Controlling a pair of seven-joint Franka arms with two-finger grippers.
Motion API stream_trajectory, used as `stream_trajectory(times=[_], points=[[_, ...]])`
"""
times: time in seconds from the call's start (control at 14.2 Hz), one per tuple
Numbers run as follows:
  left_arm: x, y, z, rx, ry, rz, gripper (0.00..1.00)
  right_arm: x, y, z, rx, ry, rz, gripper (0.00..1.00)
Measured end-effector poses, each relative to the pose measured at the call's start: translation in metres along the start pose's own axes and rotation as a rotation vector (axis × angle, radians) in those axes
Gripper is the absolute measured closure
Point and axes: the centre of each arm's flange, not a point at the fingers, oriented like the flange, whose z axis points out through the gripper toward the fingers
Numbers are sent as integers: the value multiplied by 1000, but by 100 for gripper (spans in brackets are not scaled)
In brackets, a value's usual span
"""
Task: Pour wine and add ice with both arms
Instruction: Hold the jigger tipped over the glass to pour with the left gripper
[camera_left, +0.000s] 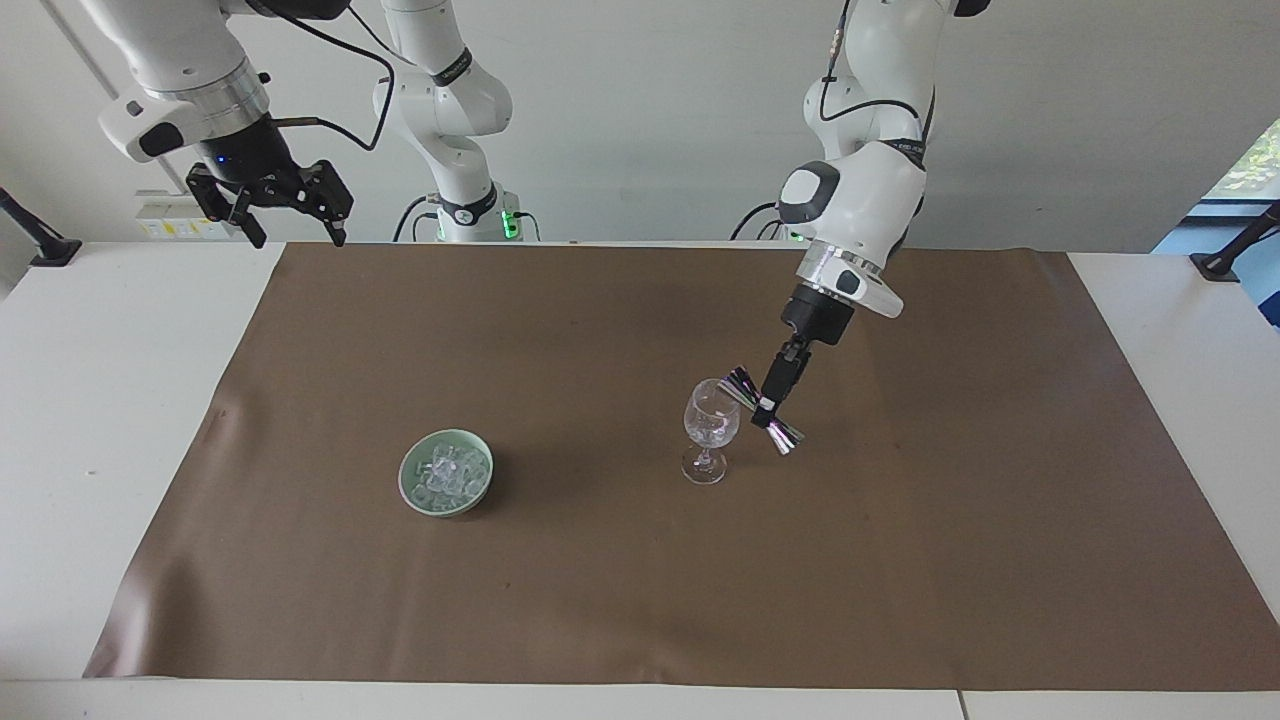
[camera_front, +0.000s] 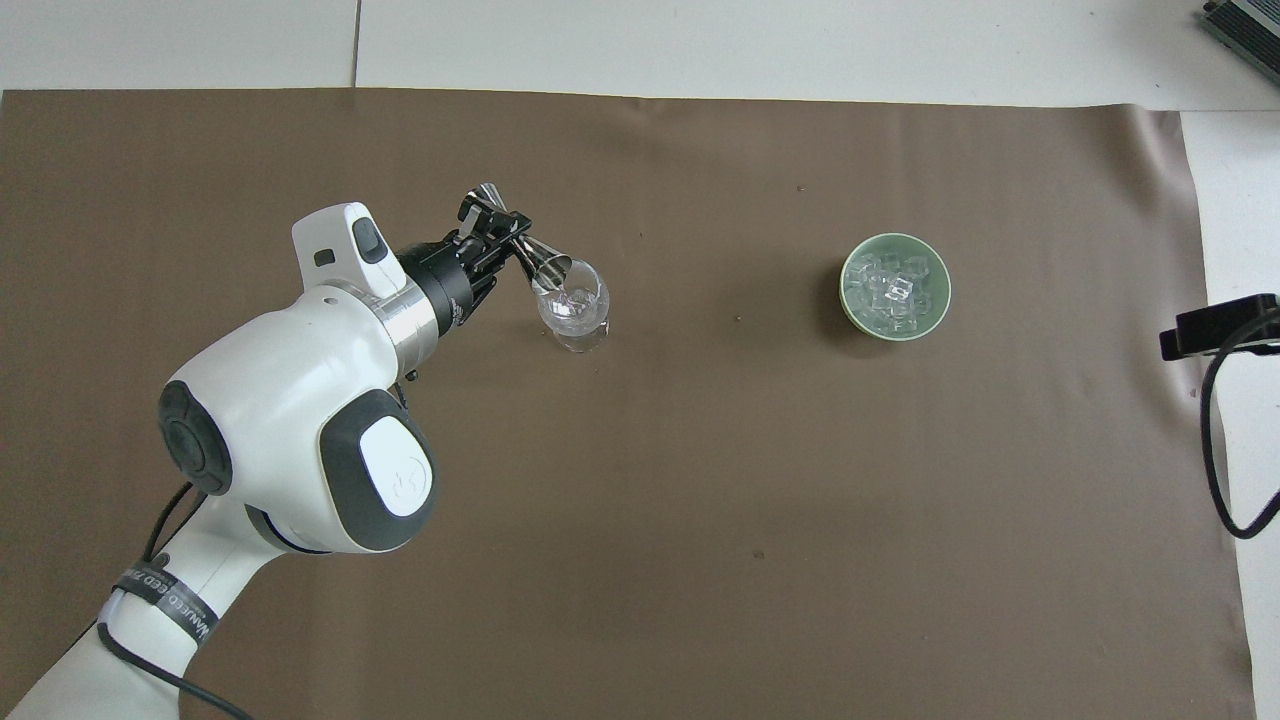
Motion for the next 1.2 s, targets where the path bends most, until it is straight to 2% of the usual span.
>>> stream_trajectory(times=[1.2], points=[[-7,-3,-2,-42,56,149,79,0,0,0,0,0,0,0]])
